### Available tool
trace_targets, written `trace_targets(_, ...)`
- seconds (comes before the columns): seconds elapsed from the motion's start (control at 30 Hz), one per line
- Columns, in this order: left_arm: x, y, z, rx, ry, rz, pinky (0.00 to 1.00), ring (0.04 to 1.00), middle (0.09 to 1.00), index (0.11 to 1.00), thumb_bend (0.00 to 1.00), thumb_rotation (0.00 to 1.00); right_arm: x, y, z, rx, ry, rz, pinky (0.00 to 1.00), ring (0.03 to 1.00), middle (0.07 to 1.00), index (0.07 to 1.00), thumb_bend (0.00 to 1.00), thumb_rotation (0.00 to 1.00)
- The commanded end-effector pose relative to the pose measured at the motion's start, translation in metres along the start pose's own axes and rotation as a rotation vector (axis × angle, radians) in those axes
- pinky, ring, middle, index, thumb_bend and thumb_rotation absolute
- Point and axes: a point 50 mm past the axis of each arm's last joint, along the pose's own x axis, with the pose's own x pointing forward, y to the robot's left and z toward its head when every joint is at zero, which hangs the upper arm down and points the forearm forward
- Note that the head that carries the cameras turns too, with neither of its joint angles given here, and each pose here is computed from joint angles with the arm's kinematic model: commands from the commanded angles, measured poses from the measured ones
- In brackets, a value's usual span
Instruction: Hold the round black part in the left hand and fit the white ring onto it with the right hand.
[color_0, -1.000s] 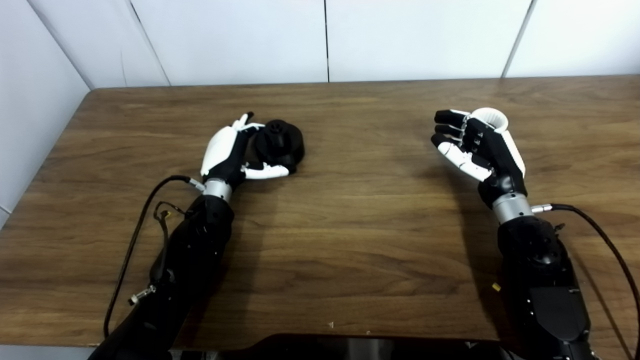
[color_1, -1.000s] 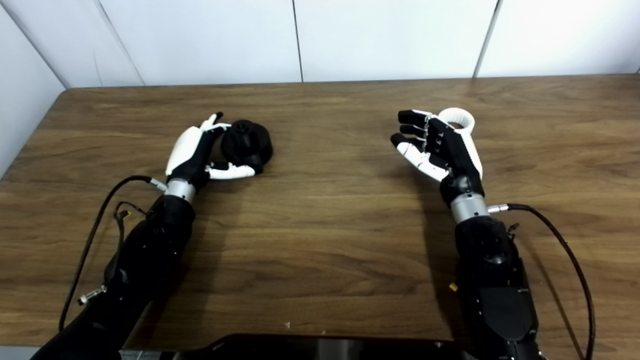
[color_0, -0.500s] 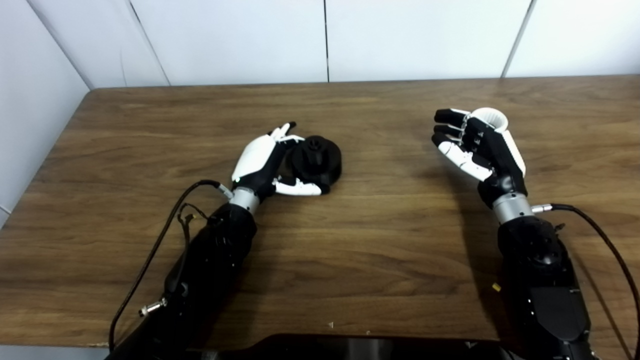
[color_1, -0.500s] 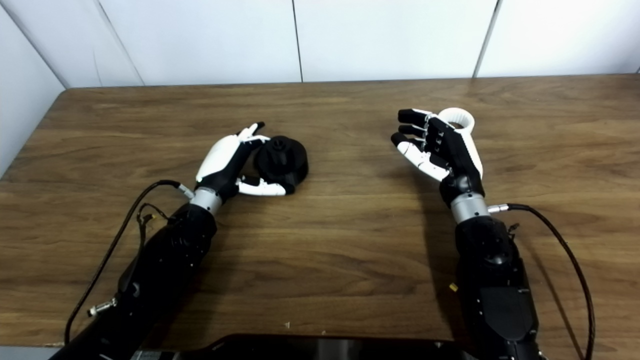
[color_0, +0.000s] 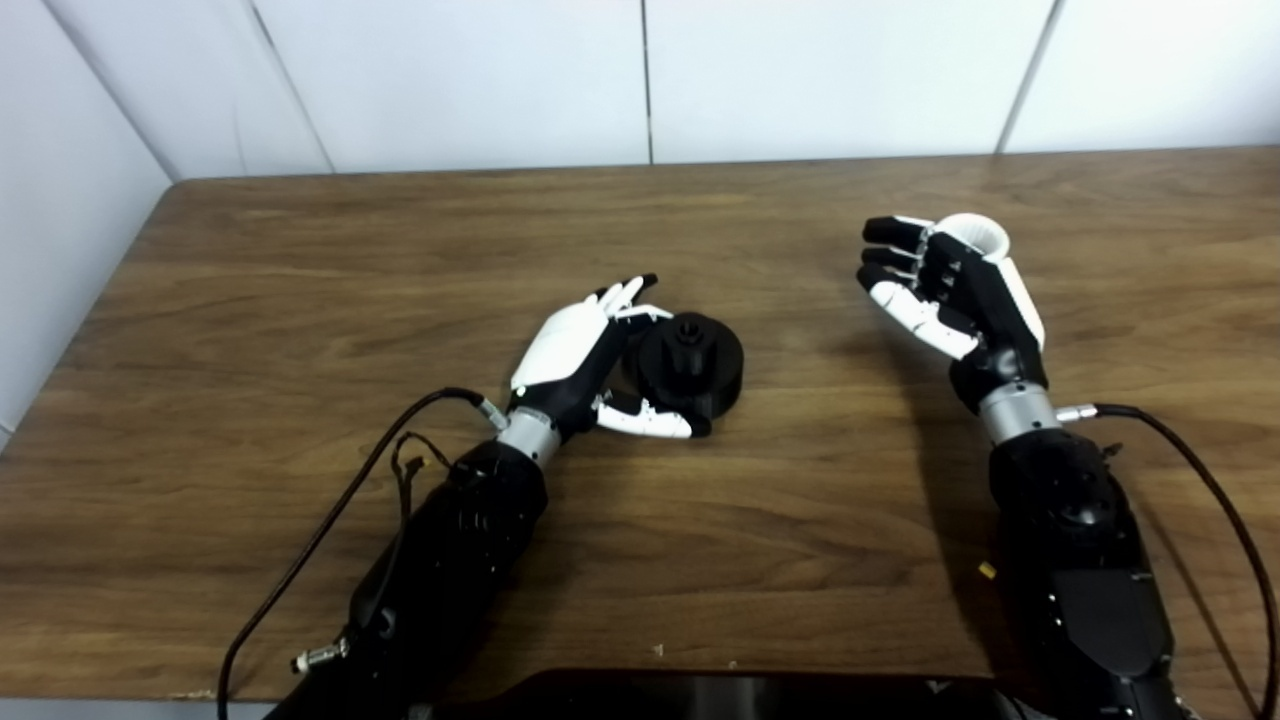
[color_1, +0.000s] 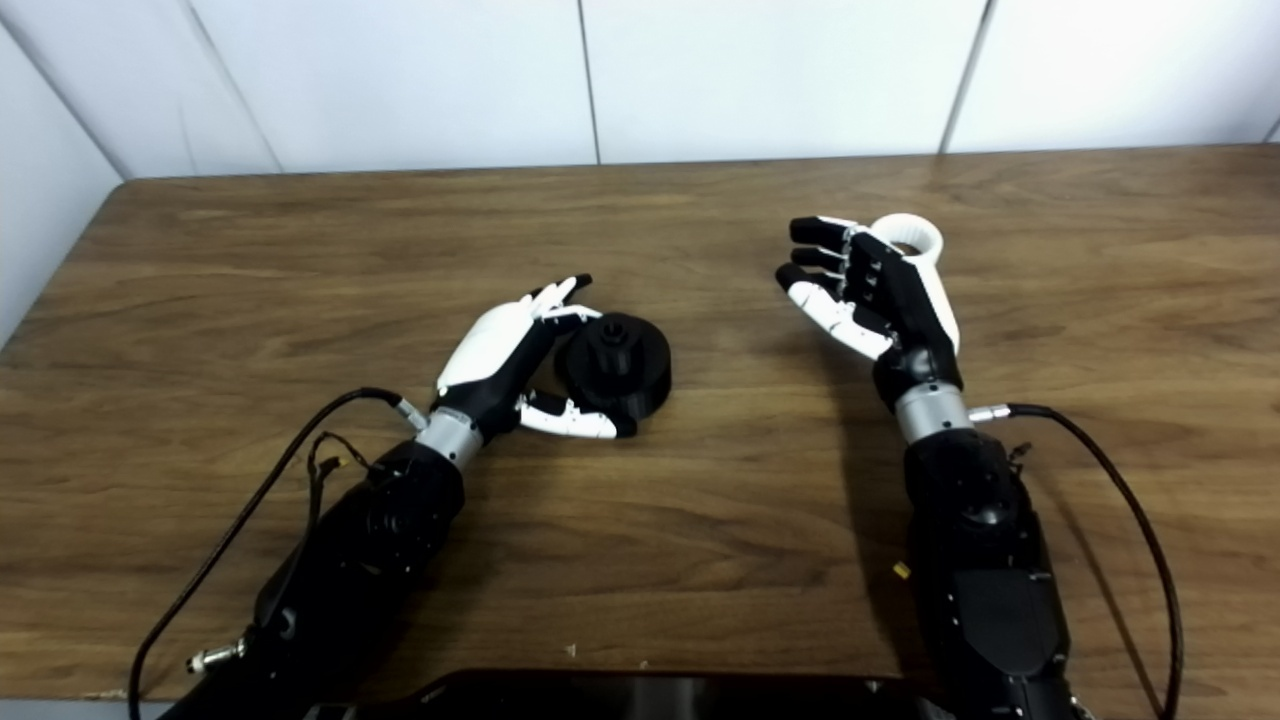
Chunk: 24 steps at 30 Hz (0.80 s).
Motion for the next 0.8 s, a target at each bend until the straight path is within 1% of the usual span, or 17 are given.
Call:
trace_targets(0.0, -0.001, -0.005, 0.011, 0.025, -0.055, -0.051, 1.00, 1.000, 1.000, 0.685, 1.00, 0.42, 0.014, 0.000, 0.025, 0.002, -0.106, -0.009, 0.68, 0.745, 0.760, 0.698, 0.59, 0.31)
trace_targets(0.07, -0.002, -0.008, 0.014, 0.031, -0.074, -0.063, 1.00, 1.000, 1.000, 0.681, 1.00, 0.41, 0.014, 0.000, 0.025, 0.007, -0.104, -0.008, 0.68, 0.749, 0.763, 0.701, 0.58, 0.31)
trace_targets(0.13, -0.002, -0.010, 0.017, 0.032, -0.087, -0.075, 1.00, 1.000, 1.000, 0.677, 1.00, 0.39, 0.014, -0.001, 0.025, 0.010, -0.104, -0.007, 0.69, 0.751, 0.766, 0.701, 0.57, 0.30)
trace_targets(0.27, -0.005, -0.015, 0.024, 0.022, -0.095, -0.099, 1.00, 1.000, 1.000, 0.672, 1.00, 0.35, 0.014, 0.000, 0.025, 0.014, -0.104, -0.006, 0.69, 0.755, 0.768, 0.699, 0.57, 0.30)
trace_targets(0.6, -0.009, -0.019, 0.032, 0.001, -0.123, -0.119, 1.00, 1.000, 1.000, 0.671, 1.00, 0.37, 0.012, 0.002, 0.025, 0.015, -0.099, -0.008, 0.69, 0.758, 0.768, 0.705, 0.58, 0.30)
trace_targets(0.77, -0.013, -0.015, 0.030, 0.000, -0.117, -0.127, 1.00, 1.000, 1.000, 0.673, 1.00, 0.37, 0.011, 0.006, 0.024, -0.011, -0.102, -0.013, 0.65, 0.733, 0.755, 0.706, 0.58, 0.30)
